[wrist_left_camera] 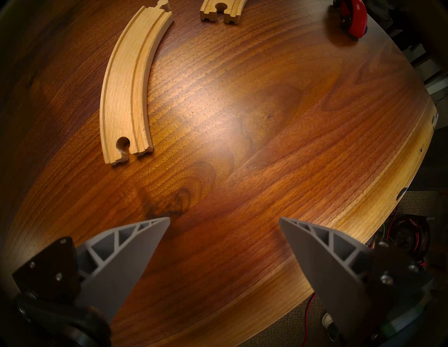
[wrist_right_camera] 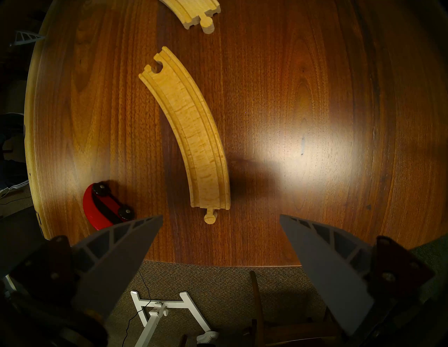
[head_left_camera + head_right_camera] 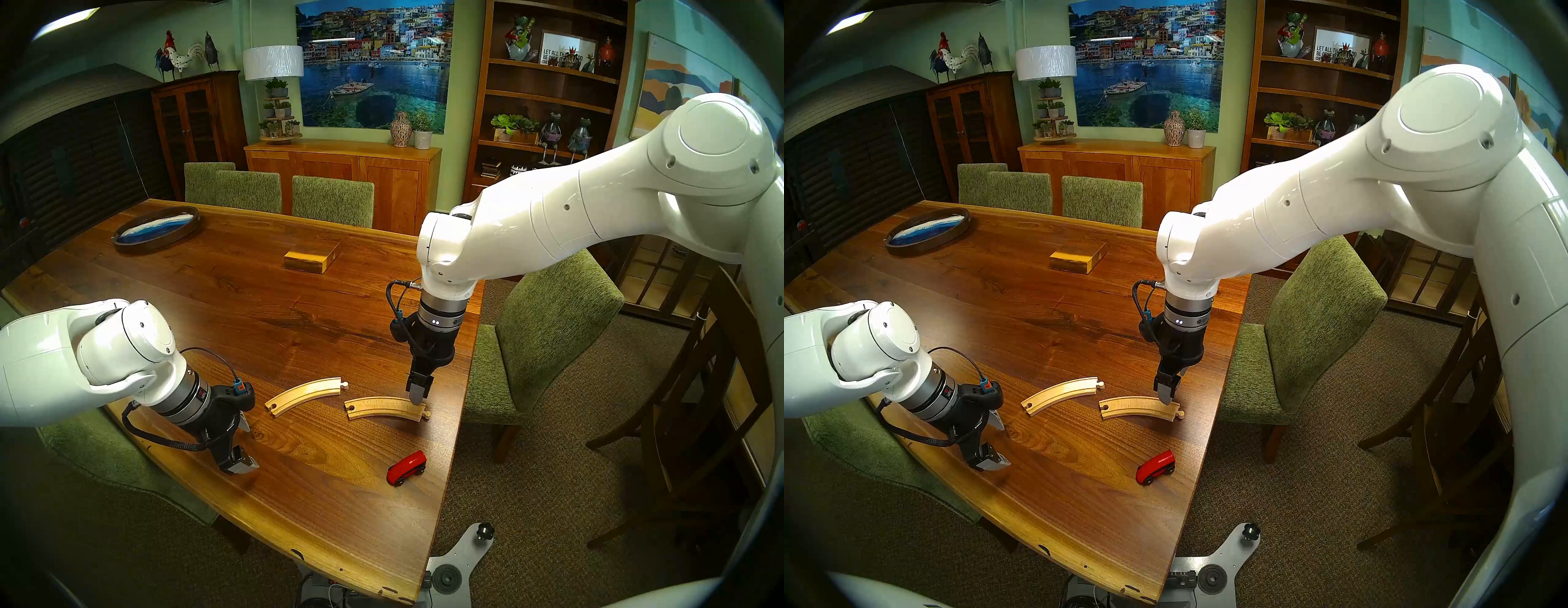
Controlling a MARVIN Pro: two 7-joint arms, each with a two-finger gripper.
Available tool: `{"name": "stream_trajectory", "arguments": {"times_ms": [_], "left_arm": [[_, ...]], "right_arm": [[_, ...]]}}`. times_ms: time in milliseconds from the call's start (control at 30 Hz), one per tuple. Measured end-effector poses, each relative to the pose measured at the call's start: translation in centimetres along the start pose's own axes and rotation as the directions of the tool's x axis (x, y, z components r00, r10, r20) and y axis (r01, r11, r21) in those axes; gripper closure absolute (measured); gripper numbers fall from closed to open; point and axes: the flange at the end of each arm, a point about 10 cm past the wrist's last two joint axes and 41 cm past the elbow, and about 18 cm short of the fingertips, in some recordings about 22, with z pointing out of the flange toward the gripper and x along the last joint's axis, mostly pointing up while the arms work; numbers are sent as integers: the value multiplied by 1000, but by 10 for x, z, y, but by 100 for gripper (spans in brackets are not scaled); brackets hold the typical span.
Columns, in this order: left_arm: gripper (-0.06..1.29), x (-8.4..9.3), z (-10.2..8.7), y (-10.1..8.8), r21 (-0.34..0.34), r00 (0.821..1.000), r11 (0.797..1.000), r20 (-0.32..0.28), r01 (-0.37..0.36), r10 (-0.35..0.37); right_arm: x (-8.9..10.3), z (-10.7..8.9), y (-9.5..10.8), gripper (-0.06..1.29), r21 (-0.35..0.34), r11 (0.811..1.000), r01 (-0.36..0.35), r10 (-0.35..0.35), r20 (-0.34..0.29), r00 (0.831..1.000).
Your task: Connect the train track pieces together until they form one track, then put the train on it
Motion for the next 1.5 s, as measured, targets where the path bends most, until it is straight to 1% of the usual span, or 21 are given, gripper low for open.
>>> {"name": "stream_trajectory", "arguments": {"times_ms": [500,733,900,1267,1500], "left_arm": [[2,0,0,0,0,1000,1000,0,0,0],[2,0,0,0,-1,1000,1000,0,0,0],[2,0,0,0,-1,1000,1000,1,0,0],[2,0,0,0,-1,1000,1000,1,0,0],[2,0,0,0,-1,1000,1000,1,0,0]], "right_arm": [[0,0,0,-1,-1,1000,-1,1,2,1000],[5,-2,-2,-1,-6,1000,-2,2,-10,1000],[10,-1,-8,-1,-21,1000,0,-1,-10,1000],[22,6,-29,-1,-66,998,11,-10,12,1000],[25,6,-33,-1,-73,997,4,-4,2,1000]]}}
